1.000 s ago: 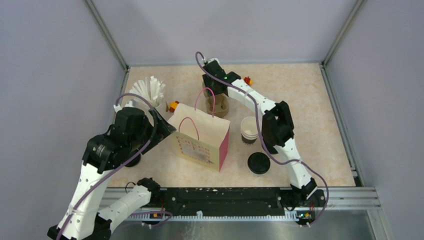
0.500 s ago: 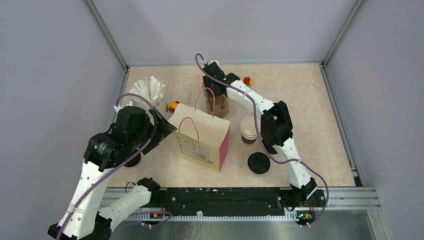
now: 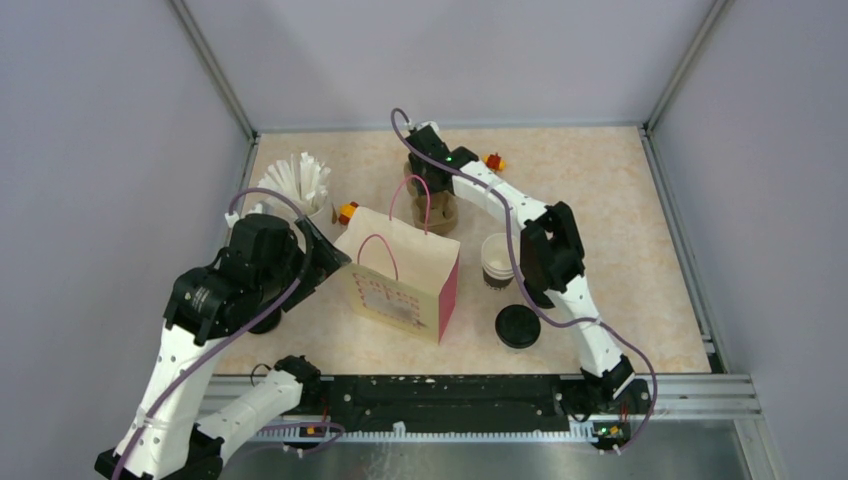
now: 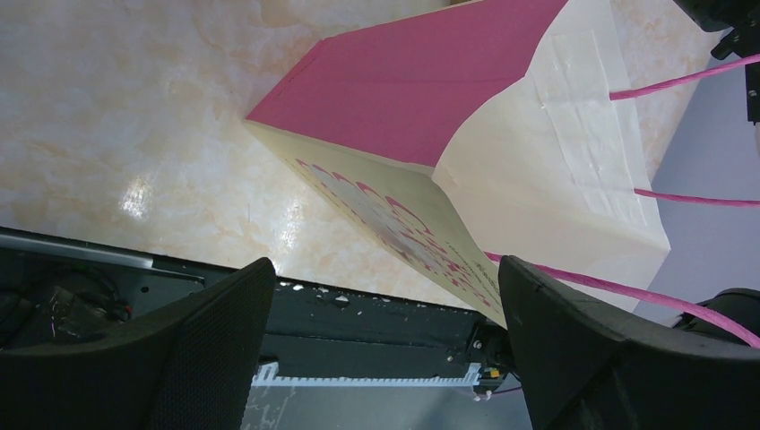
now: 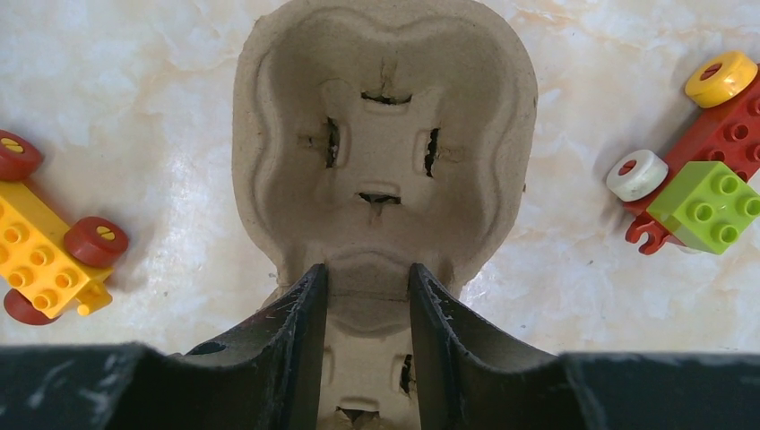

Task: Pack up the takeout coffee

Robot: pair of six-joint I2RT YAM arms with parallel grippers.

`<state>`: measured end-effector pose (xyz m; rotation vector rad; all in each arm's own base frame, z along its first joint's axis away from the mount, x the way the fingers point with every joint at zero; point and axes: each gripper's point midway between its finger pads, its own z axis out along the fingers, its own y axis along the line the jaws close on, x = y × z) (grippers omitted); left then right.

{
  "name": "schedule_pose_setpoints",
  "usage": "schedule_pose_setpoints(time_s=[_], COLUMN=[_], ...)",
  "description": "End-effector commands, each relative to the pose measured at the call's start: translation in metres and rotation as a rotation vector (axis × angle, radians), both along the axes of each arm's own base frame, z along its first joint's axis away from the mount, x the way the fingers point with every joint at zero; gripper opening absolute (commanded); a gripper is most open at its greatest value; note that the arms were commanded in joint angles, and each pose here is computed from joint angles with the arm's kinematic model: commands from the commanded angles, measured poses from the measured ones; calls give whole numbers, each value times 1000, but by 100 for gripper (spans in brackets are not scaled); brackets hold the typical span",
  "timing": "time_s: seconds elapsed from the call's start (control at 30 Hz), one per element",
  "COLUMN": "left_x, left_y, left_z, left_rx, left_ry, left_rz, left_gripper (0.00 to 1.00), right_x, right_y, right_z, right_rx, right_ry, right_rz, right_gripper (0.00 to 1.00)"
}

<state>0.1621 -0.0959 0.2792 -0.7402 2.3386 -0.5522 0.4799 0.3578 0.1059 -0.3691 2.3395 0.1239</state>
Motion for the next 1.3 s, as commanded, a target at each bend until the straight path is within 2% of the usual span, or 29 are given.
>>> schedule_pose_setpoints(time_s=[0.0, 0.13, 0.4, 0.53, 0.8, 1.0, 1.27], left_x=[5, 8, 0, -8, -9, -7, -6], left_y=[-2, -3, 8, 23, 20, 16, 16], left_z=[11, 9, 0, 0, 1, 5, 8], left_rx=[-9, -5, 22, 75, 51, 41, 52], left_ry=[-33, -35, 5, 23, 1, -12, -16], left_rz=[0, -5, 46, 84, 68, 50, 44], left_gripper=[99, 99, 99, 99, 99, 99, 99], right_x=[-2, -3, -2, -2, 7, 15, 15], right_y=[-1, 4, 6, 0, -3, -13, -3], right_z=[-5, 3, 47, 47, 73, 70, 107], right_rx=[-20, 8, 84, 76, 61, 3, 140], right_ry=[-2, -4, -52, -47, -112, -138, -166], right_rz=[-4, 21, 58, 54, 70, 57, 99], right_gripper=[27, 25, 25, 25, 25, 25, 25])
